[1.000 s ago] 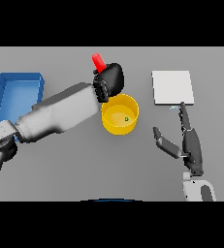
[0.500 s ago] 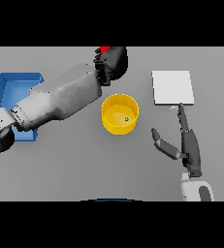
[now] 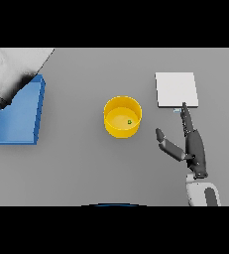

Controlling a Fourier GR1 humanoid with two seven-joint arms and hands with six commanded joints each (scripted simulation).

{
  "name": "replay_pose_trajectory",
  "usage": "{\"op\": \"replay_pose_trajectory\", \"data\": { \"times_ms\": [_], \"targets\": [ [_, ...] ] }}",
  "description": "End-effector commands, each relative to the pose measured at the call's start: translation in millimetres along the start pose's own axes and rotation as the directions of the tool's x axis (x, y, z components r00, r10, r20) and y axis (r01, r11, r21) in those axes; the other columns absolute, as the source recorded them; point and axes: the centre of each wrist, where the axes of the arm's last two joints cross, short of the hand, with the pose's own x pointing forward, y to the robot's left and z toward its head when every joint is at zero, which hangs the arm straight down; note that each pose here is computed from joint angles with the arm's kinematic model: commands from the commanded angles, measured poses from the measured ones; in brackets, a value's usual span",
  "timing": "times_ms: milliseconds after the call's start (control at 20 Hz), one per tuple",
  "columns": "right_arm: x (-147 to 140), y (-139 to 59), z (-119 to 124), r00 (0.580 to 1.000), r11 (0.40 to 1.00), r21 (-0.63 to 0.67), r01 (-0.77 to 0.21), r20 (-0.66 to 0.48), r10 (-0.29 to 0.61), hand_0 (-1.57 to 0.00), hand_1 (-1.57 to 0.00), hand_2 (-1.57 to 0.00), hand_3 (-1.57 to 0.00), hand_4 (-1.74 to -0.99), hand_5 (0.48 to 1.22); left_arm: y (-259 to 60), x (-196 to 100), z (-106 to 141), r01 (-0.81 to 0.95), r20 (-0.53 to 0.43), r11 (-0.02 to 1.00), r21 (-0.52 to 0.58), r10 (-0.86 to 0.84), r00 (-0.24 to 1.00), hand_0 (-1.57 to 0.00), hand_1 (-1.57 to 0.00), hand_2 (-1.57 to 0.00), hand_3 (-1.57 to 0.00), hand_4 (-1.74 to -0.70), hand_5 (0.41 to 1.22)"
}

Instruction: Pick up the red beaker and tilt it to pour out 1 green nut into yellow bowl. Pick up the yellow bowl and place it on the metallic measuring scale.

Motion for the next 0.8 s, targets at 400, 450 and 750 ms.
{"op": "replay_pose_trajectory", "data": {
  "times_ms": [400,450,750],
  "targets": [
    [-4,-2.9,-4,1.000,1.000,0.027,-0.005,0.021,0.005,0.00,0.00,0.00,0.00,-1.226,0.587,-122,-97,41,-0.736,-0.328,0.646,0.203,0.753,0.571,-1.57,-1.57,-1.57,-1.43,-1.74,1.221],
    [-6,-4.9,-1,0.999,0.999,0.032,-0.021,0.033,0.019,0.00,0.00,0.00,0.00,-1.223,0.591,-138,-99,49,-0.752,-0.372,0.616,0.235,0.772,0.516,-1.57,-1.57,-1.57,-1.41,-1.74,1.221],
    [-8,-6.1,-1,0.998,0.997,0.055,-0.060,0.021,0.059,0.00,0.00,0.00,0.00,-1.210,0.631,-212,-78,96,-0.819,-0.489,0.381,0.429,0.860,0.144,-1.57,-1.57,-1.57,-1.46,-1.74,1.221]
  ]
}}
